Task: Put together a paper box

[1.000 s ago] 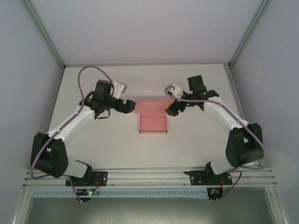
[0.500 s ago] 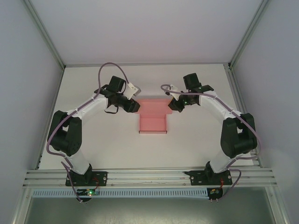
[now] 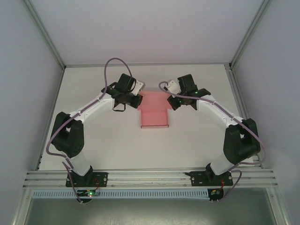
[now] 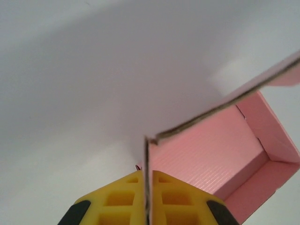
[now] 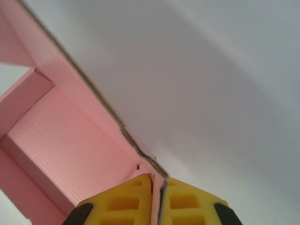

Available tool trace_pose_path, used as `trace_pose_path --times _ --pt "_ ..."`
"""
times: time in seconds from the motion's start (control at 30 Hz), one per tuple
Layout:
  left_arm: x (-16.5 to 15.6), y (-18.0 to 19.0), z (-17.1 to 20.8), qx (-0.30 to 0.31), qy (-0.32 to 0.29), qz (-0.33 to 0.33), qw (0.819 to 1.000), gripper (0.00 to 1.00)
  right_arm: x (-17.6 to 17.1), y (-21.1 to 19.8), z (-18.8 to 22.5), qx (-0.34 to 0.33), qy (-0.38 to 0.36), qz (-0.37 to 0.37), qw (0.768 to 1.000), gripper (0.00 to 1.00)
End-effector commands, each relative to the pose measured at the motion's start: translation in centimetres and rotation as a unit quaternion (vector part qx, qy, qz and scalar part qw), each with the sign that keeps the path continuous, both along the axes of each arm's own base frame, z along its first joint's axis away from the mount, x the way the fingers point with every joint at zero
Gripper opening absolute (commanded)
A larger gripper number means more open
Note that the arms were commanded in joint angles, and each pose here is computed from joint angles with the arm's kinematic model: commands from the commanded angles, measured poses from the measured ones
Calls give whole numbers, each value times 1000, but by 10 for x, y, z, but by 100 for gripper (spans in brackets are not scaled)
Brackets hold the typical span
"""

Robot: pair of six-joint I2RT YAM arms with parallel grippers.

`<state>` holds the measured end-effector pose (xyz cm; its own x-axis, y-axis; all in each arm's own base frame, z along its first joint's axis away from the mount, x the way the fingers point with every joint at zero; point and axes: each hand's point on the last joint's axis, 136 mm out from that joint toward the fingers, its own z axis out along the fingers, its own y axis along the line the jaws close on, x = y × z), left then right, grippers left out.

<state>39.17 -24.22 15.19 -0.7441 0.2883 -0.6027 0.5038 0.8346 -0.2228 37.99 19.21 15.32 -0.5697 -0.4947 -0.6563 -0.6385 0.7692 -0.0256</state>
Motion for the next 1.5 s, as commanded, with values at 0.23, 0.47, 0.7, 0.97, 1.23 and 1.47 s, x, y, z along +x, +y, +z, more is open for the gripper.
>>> trace_pose_path --times 0.23,0.47,0.7,0.97,1.23,1.47 --pt "47 -33 25 -146 -51 191 969 0 51 22 50 217 -123 -263 932 0" --pt "51 -41 -2 -150 -35 192 969 0 49 47 37 265 -154 -267 914 0" --pt "33 -41 -23 -146 -55 158 975 0 26 38 0 224 -178 -245 926 0" --pt "-9 -27 -64 -118 -67 131 982 3 -20 25 -33 181 -223 -198 937 0" --pt "-41 -15 -84 -86 -26 119 989 25 -44 29 -59 128 -244 -150 949 0" --pt "-72 7 -45 -80 -10 126 989 91 -54 24 -63 88 -256 -137 953 0"
